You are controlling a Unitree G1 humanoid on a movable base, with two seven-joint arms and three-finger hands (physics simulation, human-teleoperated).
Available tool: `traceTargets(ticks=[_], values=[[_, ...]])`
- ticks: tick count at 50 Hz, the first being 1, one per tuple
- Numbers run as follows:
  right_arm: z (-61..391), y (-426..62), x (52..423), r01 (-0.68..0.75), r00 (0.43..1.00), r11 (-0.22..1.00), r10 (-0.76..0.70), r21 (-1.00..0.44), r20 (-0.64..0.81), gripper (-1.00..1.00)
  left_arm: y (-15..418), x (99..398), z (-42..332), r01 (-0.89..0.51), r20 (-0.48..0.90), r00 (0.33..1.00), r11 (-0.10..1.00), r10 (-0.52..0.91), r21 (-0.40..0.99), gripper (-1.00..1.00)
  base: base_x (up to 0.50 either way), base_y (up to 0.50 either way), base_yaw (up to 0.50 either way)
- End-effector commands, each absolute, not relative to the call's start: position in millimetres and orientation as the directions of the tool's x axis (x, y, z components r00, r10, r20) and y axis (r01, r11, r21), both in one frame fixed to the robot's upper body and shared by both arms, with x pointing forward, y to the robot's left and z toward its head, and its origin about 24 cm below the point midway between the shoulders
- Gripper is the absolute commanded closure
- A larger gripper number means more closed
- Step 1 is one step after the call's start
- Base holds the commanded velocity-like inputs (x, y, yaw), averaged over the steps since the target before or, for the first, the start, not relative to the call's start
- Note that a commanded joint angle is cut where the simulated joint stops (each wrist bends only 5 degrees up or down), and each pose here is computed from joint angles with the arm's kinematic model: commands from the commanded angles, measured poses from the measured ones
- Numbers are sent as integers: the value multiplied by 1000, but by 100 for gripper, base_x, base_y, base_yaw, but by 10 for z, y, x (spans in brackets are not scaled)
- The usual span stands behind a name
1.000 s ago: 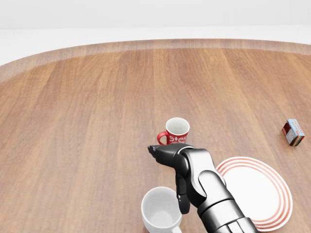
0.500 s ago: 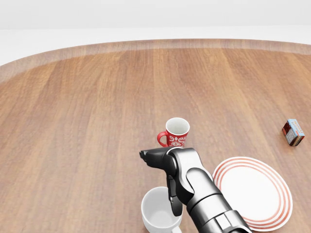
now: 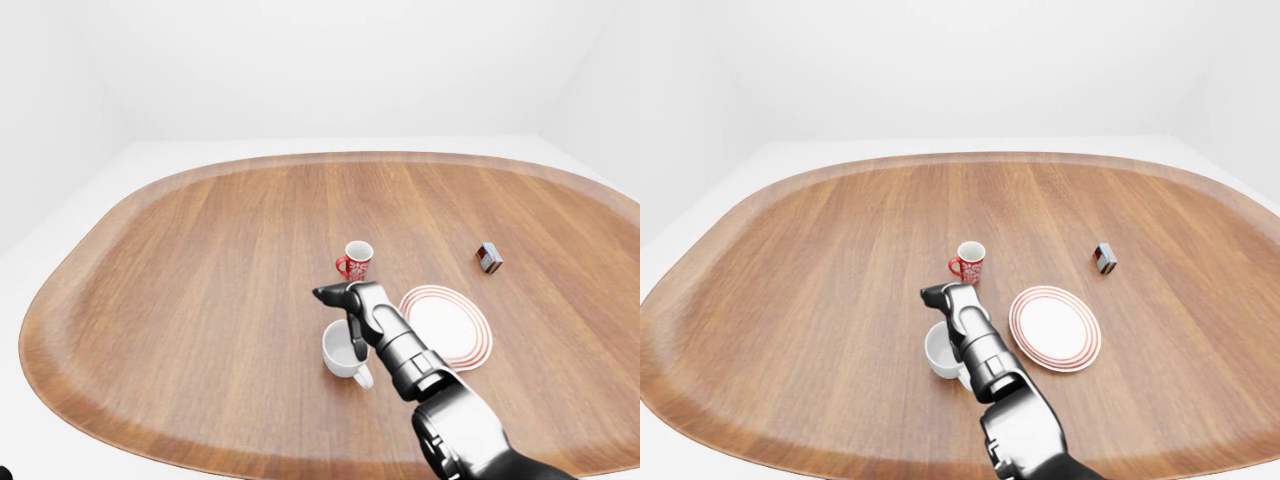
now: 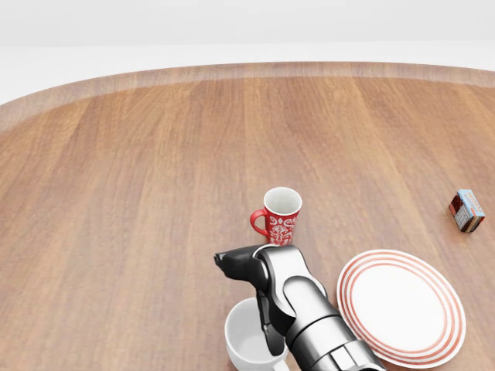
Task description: Put the white mug on the plate.
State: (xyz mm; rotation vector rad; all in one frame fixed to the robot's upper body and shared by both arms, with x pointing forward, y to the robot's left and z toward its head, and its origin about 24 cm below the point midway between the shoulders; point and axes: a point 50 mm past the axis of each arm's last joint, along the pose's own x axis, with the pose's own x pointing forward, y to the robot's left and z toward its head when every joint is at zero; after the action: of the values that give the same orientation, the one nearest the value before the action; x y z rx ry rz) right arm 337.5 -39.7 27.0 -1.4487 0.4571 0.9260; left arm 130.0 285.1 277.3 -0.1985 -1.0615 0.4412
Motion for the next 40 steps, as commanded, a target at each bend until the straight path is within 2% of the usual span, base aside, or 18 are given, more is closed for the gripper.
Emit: traceTargets(ticks=[1, 8, 13, 22, 40], values=[[179, -361, 3312, -779, 567, -145, 253, -610, -784, -100, 2851, 1301, 2770, -255, 797, 412, 896, 442, -365, -100, 0, 0, 0], [68, -333, 3250, -811, 522, -148, 253, -566, -814, -100, 2852, 1311, 2762, -258, 796, 415, 896, 441, -361, -100, 0, 0, 0], [31, -344, 3230, -819, 511, -148, 250, -554, -822, -100, 2854, 1302, 2769, -256, 797, 412, 896, 441, -364, -100, 0, 0, 0], [-127, -369, 3177, -881, 418, -133, 233, -455, -878, -100, 2854, 1297, 2772, -254, 797, 411, 896, 442, -365, -100, 0, 0, 0], [-239, -404, 3117, -918, 349, -111, 226, -380, -909, -100, 2853, 1302, 2767, -253, 796, 413, 895, 443, -367, -100, 0, 0, 0]])
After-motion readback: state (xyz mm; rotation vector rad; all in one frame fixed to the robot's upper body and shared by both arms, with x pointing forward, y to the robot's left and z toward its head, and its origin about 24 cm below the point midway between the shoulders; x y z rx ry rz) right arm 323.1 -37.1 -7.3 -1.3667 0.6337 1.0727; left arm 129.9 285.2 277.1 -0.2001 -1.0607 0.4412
